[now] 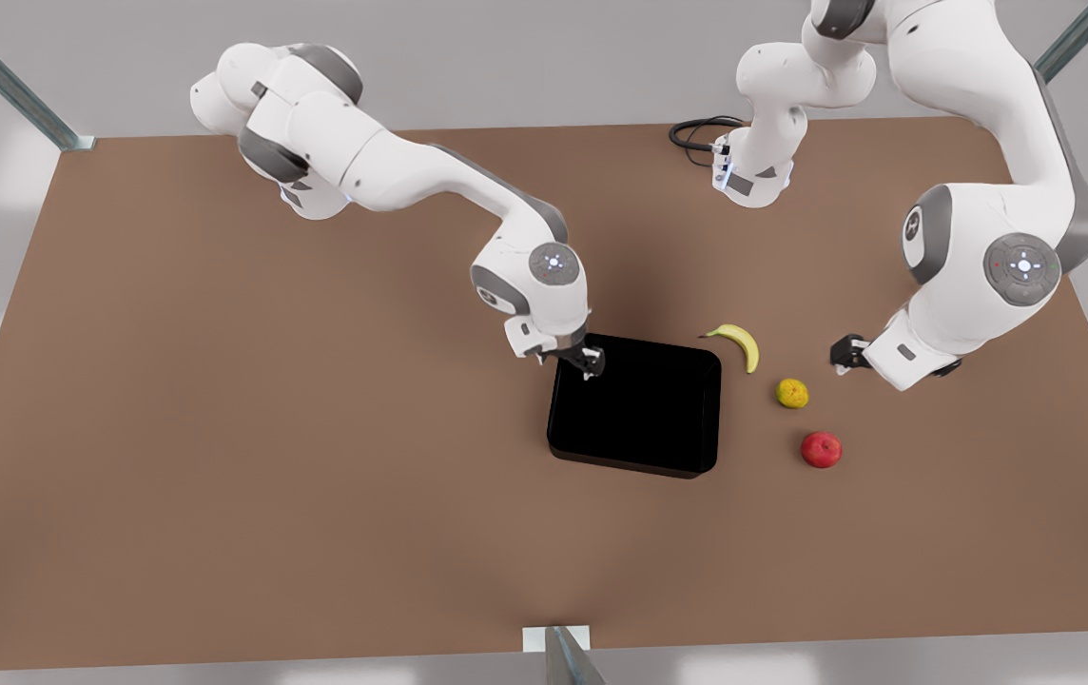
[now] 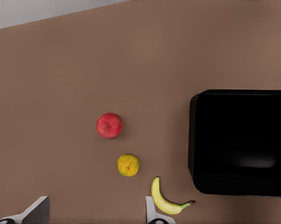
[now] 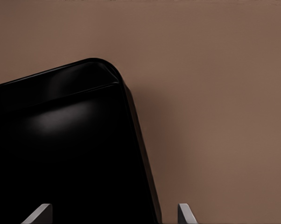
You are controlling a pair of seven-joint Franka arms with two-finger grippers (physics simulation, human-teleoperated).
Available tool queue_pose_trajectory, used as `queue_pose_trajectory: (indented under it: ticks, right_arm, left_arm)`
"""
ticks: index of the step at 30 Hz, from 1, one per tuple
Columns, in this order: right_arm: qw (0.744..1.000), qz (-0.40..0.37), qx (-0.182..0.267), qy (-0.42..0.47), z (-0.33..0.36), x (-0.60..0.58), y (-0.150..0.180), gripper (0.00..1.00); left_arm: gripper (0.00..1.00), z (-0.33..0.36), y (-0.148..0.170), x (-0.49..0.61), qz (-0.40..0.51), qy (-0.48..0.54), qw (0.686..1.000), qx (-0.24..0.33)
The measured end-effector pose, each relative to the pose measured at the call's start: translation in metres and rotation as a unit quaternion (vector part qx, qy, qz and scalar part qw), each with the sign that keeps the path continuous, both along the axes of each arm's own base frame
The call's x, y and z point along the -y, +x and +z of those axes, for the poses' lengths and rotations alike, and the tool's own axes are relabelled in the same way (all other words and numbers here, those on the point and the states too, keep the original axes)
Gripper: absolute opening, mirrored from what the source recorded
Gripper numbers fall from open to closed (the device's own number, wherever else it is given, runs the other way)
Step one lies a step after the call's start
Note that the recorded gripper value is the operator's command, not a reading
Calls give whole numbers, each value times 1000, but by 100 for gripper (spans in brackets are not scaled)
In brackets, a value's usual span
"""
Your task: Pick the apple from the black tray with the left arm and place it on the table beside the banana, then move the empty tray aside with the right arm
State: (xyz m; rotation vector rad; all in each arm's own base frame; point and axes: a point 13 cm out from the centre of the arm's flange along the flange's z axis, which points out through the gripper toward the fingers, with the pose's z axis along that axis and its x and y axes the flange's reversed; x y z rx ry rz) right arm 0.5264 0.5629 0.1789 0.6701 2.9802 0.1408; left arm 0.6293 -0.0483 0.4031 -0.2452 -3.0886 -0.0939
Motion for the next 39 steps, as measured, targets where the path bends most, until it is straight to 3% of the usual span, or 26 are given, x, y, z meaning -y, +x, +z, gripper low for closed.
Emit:
queue_pose_trajectory:
  ticks: [5, 13, 28, 29, 31, 33, 39]
  right_arm:
    - [1000, 4, 9, -12, -22, 7, 8, 100]
    - [999, 20, -7, -27, -76, -1, -14, 100]
    - [1000, 20, 13, -6, -117, -5, -2, 99]
    - [1000, 20, 15, -5, -117, -5, -1, 91]
    - [1000, 16, 16, -4, -117, -1, 4, 66]
    - [1000, 13, 17, 0, -115, 0, 7, 48]
    - [1000, 8, 14, 6, -114, -4, 6, 32]
  left_arm:
    - [100, 8, 6, -3, 32, -14, 999, 7]
    - [100, 9, 6, -3, 50, -15, 999, 7]
    - [100, 8, 5, -5, 54, -13, 998, 6]
    - [100, 8, 5, -5, 54, -13, 998, 6]
    - [100, 8, 5, -5, 54, -13, 998, 6]
    - [100, 8, 5, -5, 54, -13, 998, 6]
    - [100, 8, 5, -5, 55, -13, 998, 6]
